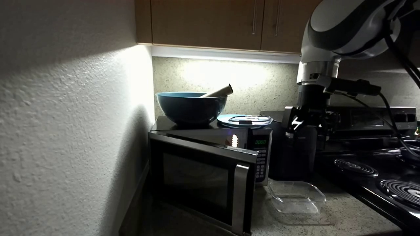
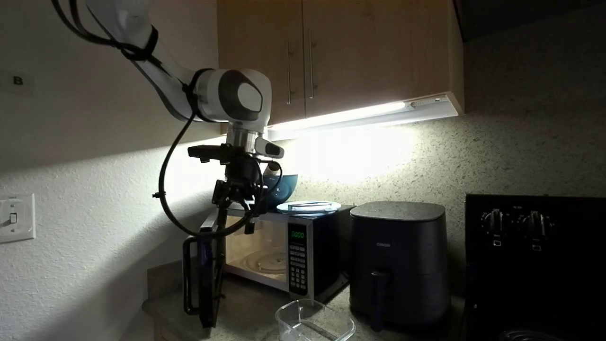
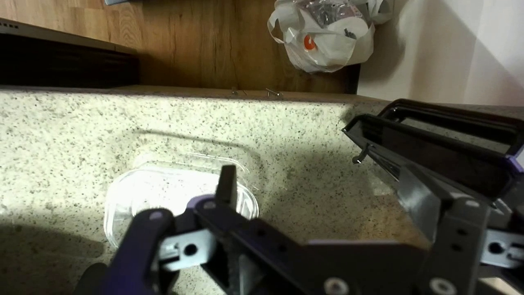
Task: Put the clear lunch box inside the microwave
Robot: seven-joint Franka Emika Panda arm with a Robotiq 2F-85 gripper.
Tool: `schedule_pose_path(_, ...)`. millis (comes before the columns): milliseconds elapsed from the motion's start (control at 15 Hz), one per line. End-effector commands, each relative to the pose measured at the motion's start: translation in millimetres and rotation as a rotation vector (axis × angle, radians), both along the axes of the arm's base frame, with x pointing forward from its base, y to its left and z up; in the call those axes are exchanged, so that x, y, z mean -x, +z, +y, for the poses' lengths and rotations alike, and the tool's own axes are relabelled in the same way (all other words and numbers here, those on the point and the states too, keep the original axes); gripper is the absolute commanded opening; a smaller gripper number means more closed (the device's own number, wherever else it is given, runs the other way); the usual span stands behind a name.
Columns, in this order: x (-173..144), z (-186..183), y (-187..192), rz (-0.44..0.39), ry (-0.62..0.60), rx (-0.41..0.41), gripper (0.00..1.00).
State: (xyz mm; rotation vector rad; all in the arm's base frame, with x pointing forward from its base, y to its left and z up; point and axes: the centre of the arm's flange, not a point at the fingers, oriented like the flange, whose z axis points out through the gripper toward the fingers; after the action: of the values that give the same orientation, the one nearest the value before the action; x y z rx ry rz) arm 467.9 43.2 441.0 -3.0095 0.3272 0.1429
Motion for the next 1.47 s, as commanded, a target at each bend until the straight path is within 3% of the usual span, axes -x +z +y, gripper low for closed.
schedule_pose_path(0,-4,9,-8,-0.100,-0.001,-0.077,1.00)
schedule_pose_path(267,-18,19,-24,-0.165,-0.022,-0.104,1.00)
schedule_pose_path(1000,-47,25,-66,-0.108,-0.009,-0.044,1.00)
schedule_pose_path(1133,-66,26,-72,-0.139,-0.031,-0.003,1.00)
schedule_pose_path(1400,-61,23,-69,-0.141,-0.015,-0.022,1.00)
